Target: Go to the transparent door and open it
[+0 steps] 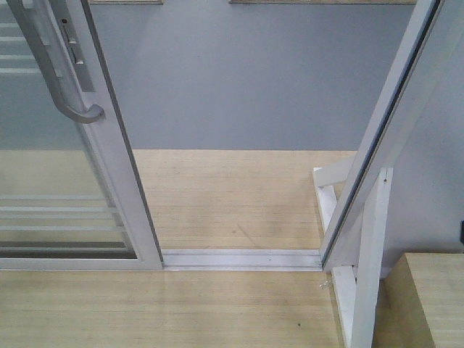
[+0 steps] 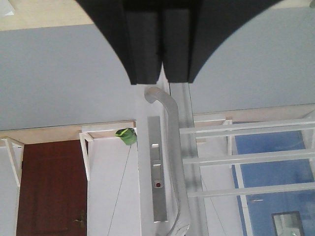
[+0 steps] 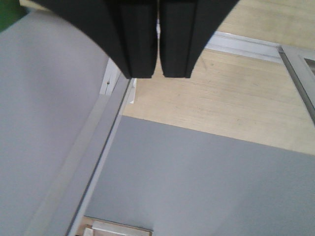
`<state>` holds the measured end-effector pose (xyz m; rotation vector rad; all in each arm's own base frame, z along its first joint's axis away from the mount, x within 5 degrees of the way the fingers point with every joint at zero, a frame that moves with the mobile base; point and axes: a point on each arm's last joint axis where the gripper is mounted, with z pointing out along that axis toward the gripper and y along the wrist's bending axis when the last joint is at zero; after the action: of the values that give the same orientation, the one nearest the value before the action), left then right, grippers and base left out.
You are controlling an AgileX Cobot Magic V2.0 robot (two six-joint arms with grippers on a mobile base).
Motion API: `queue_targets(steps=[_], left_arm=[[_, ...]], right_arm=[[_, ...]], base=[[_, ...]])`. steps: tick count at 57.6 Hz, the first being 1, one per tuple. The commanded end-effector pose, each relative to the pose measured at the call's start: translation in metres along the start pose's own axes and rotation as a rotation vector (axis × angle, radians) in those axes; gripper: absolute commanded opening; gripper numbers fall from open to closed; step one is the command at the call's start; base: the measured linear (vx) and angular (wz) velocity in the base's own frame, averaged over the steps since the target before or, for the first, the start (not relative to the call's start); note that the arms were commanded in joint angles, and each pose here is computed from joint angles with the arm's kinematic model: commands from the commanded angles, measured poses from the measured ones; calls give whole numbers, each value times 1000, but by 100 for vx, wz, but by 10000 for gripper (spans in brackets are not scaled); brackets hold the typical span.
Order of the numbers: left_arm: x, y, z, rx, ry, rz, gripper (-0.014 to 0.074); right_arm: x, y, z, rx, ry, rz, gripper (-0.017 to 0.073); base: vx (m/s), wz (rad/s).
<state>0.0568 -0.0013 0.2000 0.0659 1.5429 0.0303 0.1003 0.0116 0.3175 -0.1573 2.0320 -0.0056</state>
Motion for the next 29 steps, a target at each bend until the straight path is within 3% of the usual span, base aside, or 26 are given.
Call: queue_targets(steps=[1,13,25,29], left_arm=[[-4,0,-1,-7,-83,-6,0],[-4,0,-1,-7,-83,-6,0],[-4,0,-1,-7,-83,-6,0],[-4,0,-1,-7,-83,-6,0]], right_arm=[[-5,-8,-14,47,-88,86,8],[34,-15,-15,169,-334,233,-11],[87,-9,-2,200,-475,159,-9],[104,-7,4,187,-495,187,-9]], base=[[0,0],[0,0],[0,0],[0,0]])
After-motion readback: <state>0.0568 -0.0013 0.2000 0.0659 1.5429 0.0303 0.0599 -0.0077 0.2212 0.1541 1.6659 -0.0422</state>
